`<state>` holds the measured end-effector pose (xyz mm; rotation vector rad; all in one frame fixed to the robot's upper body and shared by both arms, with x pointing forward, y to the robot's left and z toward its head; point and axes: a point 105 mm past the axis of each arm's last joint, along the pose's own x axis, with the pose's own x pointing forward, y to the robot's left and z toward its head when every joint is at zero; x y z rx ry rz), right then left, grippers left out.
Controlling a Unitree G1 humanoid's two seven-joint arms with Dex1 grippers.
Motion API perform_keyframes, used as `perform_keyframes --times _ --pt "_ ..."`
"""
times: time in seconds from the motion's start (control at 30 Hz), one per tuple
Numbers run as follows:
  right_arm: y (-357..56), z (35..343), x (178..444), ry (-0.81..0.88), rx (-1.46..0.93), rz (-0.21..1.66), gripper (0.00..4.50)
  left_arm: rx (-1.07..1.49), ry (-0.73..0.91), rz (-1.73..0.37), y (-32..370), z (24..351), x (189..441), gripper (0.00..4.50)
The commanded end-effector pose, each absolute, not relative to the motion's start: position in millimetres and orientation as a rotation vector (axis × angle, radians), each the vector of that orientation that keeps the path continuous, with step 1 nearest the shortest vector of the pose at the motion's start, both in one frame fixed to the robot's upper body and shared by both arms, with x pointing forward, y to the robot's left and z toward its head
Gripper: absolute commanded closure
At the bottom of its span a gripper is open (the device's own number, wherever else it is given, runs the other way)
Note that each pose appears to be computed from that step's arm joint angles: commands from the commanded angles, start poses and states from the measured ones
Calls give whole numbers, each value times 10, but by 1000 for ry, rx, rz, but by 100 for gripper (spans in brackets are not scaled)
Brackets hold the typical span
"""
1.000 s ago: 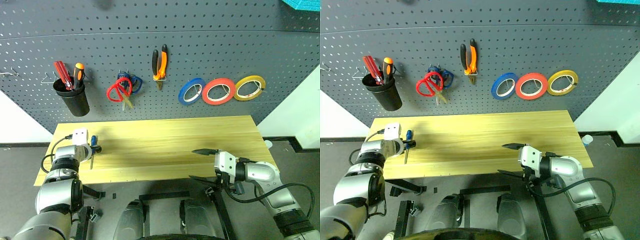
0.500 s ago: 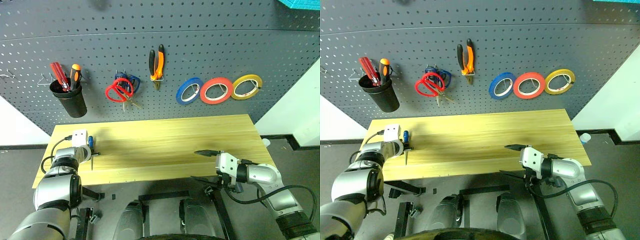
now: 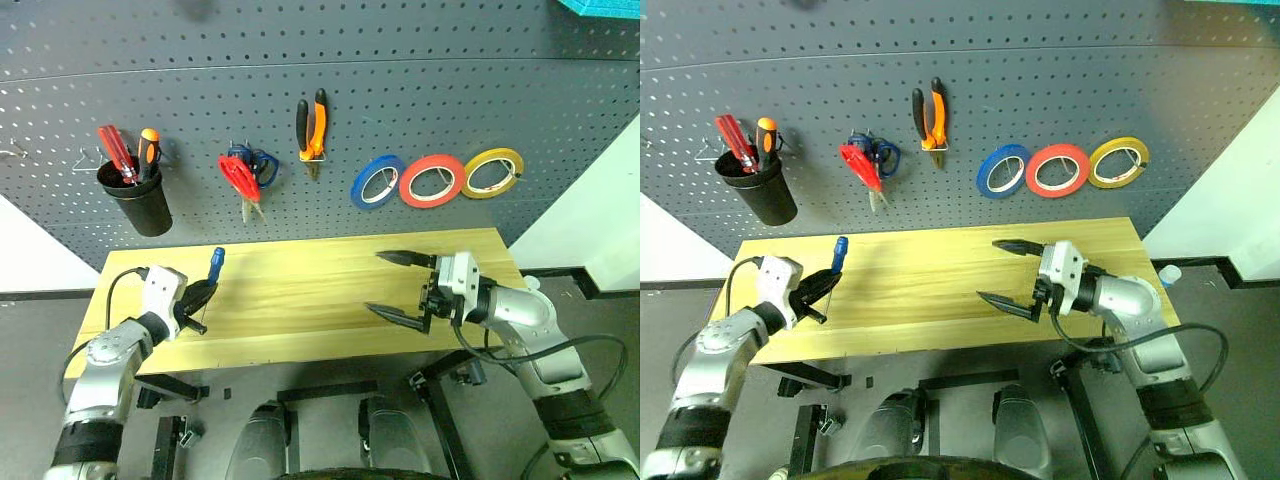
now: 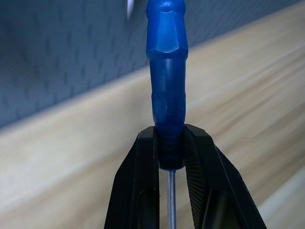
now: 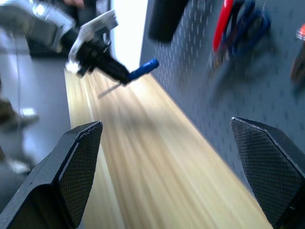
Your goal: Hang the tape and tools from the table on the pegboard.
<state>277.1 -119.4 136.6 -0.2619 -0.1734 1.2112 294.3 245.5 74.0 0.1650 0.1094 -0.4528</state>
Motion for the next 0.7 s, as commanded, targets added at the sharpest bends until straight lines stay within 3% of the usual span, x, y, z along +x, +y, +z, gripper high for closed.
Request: perform_keyframes --times 0.03,0.13,0.37,0.5,0.7 --pt "-1148 1573 2783 -244 -238 1232 0 151 -146 -406 2595 1410 2936 410" --pt "-1099 1740 2832 -296 -193 1250 0 94 -397 -357 2789 2054 2869 410" --pt "-1040 2118 2854 -376 -1 1284 0 93 -726 -210 3066 2964 2886 410" --pt "-992 2176 2851 -395 17 1295 0 126 -778 -130 3149 3107 3010 410" --pt "-939 2201 2827 -410 29 1302 0 169 -712 -71 3240 2938 3360 410"
